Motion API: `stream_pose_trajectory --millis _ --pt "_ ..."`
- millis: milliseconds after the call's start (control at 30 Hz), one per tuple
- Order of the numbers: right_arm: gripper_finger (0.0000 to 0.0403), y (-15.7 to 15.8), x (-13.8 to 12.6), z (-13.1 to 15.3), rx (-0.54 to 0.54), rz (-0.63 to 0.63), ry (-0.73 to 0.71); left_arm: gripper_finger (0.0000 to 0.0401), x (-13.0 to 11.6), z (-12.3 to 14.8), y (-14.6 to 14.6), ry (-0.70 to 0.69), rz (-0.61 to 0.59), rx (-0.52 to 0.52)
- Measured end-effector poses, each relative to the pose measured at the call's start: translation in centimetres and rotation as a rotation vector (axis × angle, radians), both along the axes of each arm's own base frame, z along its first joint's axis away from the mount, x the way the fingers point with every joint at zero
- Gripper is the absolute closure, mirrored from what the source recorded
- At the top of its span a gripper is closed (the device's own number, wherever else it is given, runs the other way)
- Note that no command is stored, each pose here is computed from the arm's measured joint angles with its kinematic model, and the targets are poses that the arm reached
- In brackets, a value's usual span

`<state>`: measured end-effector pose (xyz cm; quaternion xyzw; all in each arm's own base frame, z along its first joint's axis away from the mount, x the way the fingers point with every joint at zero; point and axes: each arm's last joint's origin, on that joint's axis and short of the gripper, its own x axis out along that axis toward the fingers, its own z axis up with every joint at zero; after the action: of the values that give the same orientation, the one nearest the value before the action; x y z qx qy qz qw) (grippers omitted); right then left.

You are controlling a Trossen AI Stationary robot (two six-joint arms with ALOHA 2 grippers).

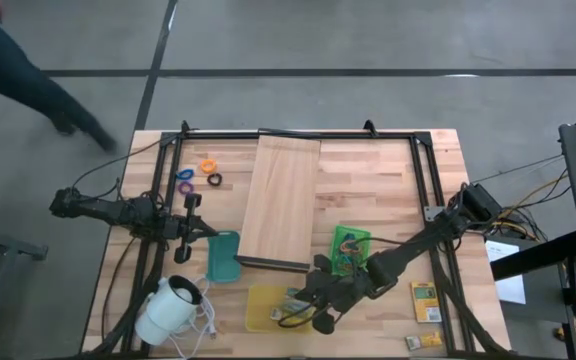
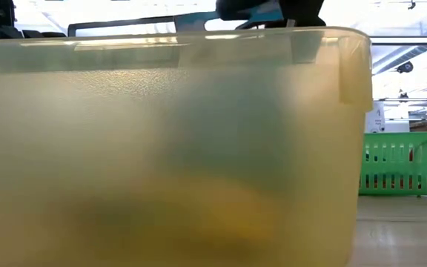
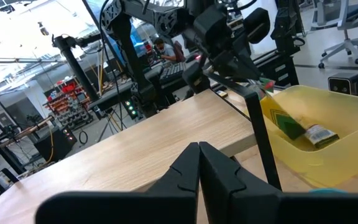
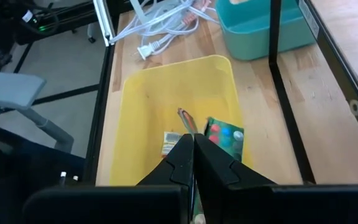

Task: Pick & Place Office Desk Supplies
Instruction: Put the left large yellow crayon box into the yellow bin, then put the large yellow crayon box into the yellow bin

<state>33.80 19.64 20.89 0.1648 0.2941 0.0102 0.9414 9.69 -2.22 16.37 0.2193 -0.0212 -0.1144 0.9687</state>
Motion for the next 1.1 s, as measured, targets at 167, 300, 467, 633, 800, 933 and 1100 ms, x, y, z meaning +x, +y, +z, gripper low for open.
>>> stream_pose_trajectory --millis 167,300,467,633,800,933,1100 --pt "0.0394 -0.03 -0.04 -0.1 0.003 -0.003 0.003 0.0389 0.0 0.0 0.0 0.0 0.0 0.0" --pt "0.0391 -0.03 -0.03 -0.09 0.004 -0.003 0.001 0.0389 0.0 -0.01 0.0 0.0 0.0 0.0" --pt "0.0361 -0.02 -0.01 0.02 0.008 -0.003 -0.006 0.0389 0.0 0.0 0.0 0.0 0.0 0.0" --pt "0.0324 -0.02 -0.01 0.02 0.002 0.0 -0.006 0.0389 0.0 0.0 0.0 0.0 0.0 0.0" --pt "0.0299 -0.03 -0.02 0.0 -0.001 0.002 -0.005 0.0389 0.0 -0.01 0.0 0.0 0.0 0.0" --pt "0.0287 -0.03 -0.02 0.0 -0.004 0.003 -0.005 0.0389 0.0 0.0 0.0 0.0 0.0 0.0" --pt "0.0279 -0.09 -0.27 0.5 0.007 0.006 -0.006 0.0389 0.0 0.0 0.0 0.0 0.0 0.0"
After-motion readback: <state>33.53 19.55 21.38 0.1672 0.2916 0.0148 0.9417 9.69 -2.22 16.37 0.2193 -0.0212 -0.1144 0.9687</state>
